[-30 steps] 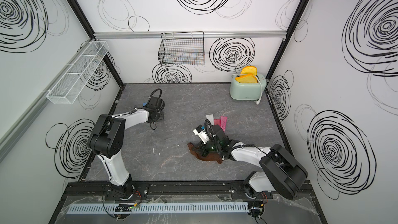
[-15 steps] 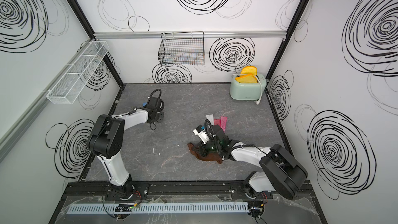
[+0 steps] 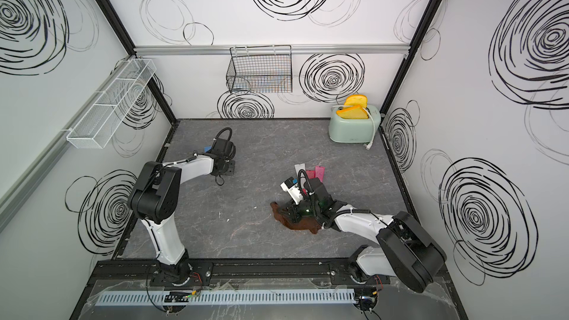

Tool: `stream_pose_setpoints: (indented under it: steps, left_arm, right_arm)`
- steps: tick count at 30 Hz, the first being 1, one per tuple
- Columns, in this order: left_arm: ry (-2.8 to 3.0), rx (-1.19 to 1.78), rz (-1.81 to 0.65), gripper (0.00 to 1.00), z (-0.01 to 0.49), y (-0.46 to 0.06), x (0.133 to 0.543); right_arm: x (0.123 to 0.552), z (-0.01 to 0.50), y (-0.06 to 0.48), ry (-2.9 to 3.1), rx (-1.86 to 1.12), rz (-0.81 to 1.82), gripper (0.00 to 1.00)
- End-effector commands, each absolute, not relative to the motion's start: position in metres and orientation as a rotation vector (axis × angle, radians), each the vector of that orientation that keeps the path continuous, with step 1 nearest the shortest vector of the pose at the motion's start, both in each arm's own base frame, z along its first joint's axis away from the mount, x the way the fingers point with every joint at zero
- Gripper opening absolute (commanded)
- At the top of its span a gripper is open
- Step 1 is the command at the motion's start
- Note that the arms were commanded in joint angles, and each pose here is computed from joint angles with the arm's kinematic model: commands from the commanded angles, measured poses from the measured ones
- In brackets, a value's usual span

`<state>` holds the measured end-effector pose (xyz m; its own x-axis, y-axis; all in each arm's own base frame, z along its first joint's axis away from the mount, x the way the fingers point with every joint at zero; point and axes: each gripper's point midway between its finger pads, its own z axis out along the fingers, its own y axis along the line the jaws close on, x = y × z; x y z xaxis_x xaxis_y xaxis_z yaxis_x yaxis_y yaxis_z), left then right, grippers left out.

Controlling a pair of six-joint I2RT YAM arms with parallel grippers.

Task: Wipe the surface of the toothpaste tube
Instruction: Move the toothpaste to the center of the board, then wipe the dirt from the toothpaste tube.

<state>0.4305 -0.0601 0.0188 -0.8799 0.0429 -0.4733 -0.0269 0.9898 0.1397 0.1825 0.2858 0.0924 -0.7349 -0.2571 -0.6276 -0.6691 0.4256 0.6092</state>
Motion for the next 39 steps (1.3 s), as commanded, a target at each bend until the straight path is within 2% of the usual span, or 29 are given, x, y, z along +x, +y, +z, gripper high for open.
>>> stream_pose_setpoints:
  steps: [1,6,12,17,23,28,33,39]
  left_arm:
    - [2.639,0.007,0.186,0.43,0.019,-0.062,0.437]
    - [2.637,0.022,0.147,0.28,0.019,-0.069,0.436]
    - [2.585,0.03,0.059,0.23,0.037,-0.079,0.431]
    - [2.515,0.07,-0.109,0.21,0.053,-0.105,0.404]
    - [2.508,0.23,-0.174,0.21,0.054,-0.16,0.352]
    - [2.508,0.393,-0.197,0.21,0.048,-0.197,0.291]
    - [2.478,0.506,-0.282,0.3,0.039,-0.22,0.231]
    - [2.424,0.61,-0.29,0.41,0.045,-0.227,0.198]
  right_arm:
    - [0.18,0.102,0.287,2.191,-0.799,1.289,0.0]
    - [0.183,0.11,0.282,2.17,-0.784,1.295,0.0]
    - [0.203,0.127,0.26,2.161,-0.661,1.269,0.0]
    - [0.216,0.141,0.246,2.147,-0.571,1.276,0.0]
    - [0.227,0.153,0.243,2.138,-0.543,1.295,0.0]
    - [0.233,0.153,0.243,2.157,-0.535,1.302,0.0]
    - [0.239,0.142,0.246,2.207,-0.533,1.308,0.0]
    - [0.254,0.131,0.254,2.256,-0.515,1.282,0.0]
